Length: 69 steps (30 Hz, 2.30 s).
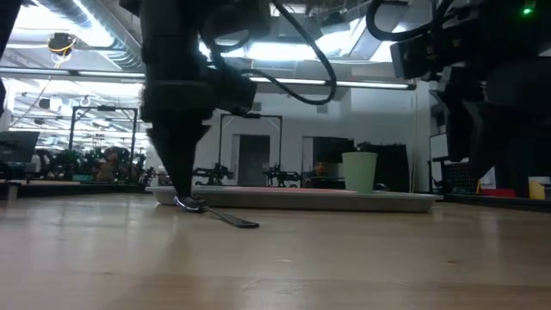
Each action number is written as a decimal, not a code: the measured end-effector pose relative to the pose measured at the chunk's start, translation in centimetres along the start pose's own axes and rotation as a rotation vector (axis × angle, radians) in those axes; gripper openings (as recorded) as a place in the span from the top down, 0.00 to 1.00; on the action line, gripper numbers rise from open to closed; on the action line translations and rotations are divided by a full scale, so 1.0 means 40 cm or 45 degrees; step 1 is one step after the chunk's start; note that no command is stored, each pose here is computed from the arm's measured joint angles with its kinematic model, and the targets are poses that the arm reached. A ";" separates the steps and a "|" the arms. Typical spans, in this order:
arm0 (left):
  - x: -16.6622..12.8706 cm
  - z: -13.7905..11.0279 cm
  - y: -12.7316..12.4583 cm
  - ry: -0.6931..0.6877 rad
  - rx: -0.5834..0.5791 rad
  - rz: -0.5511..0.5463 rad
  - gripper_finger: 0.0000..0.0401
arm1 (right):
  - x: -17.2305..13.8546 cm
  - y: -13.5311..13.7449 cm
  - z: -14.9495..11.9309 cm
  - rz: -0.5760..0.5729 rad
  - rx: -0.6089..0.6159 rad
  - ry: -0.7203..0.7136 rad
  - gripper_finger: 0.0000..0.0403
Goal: Pick and place plate/cup/fork/spoon on tray
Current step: Put the black spoon on the blue tray on the left side of the orange plate
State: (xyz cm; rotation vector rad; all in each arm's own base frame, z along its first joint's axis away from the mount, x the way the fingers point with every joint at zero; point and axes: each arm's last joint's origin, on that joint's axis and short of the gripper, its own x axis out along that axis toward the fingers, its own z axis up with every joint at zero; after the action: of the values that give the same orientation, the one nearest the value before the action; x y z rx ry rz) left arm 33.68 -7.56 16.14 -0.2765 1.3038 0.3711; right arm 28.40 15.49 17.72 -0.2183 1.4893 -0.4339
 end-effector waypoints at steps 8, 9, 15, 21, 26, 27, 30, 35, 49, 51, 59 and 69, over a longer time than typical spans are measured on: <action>-0.005 0.044 -0.029 -0.217 -0.098 -0.167 1.00 | 0.000 0.000 0.000 -0.002 -0.012 0.001 0.51; -0.006 0.047 -0.037 -0.234 -0.051 -0.210 1.00 | 0.000 -0.001 -0.001 -0.005 -0.015 0.004 0.51; 0.037 0.050 -0.060 -0.251 -0.025 -0.235 1.00 | -0.001 -0.001 -0.001 -0.008 -0.019 0.004 0.51; 0.072 0.045 -0.059 -0.197 -0.035 -0.204 1.00 | -0.001 -0.001 -0.001 -0.008 -0.020 0.004 0.51; 0.071 0.024 -0.056 -0.077 -0.027 -0.183 1.00 | -0.001 -0.001 -0.001 -0.012 -0.020 0.001 0.51; 0.064 0.018 -0.051 -0.042 -0.025 -0.177 1.00 | -0.001 -0.002 -0.001 -0.019 -0.020 -0.005 0.51; 0.048 0.000 -0.042 0.045 -0.014 -0.162 1.00 | -0.001 -0.002 0.000 -0.030 -0.020 -0.017 0.51; 0.014 -0.030 -0.029 0.160 -0.012 -0.126 1.00 | -0.001 -0.002 0.000 -0.032 -0.021 -0.017 0.51; -0.054 -0.098 0.003 0.328 0.004 0.157 1.00 | -0.001 -0.002 0.003 -0.048 -0.016 -0.048 0.51; -0.080 -0.110 0.024 0.397 0.003 0.196 1.00 | -0.001 -0.001 0.004 -0.045 -0.013 -0.052 0.51; -0.104 -0.167 0.046 0.613 0.029 0.205 1.00 | 0.008 0.000 0.000 -0.050 -0.012 -0.049 0.51; -0.115 -0.219 0.063 0.636 0.842 0.547 1.00 | 0.010 0.001 0.000 -0.055 -0.012 -0.062 0.51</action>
State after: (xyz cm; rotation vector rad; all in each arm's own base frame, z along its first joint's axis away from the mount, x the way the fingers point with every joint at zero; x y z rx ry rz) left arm 23.91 -9.31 18.47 0.5090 1.9027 0.2128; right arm 28.42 15.35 17.34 -0.2669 1.4413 -0.4532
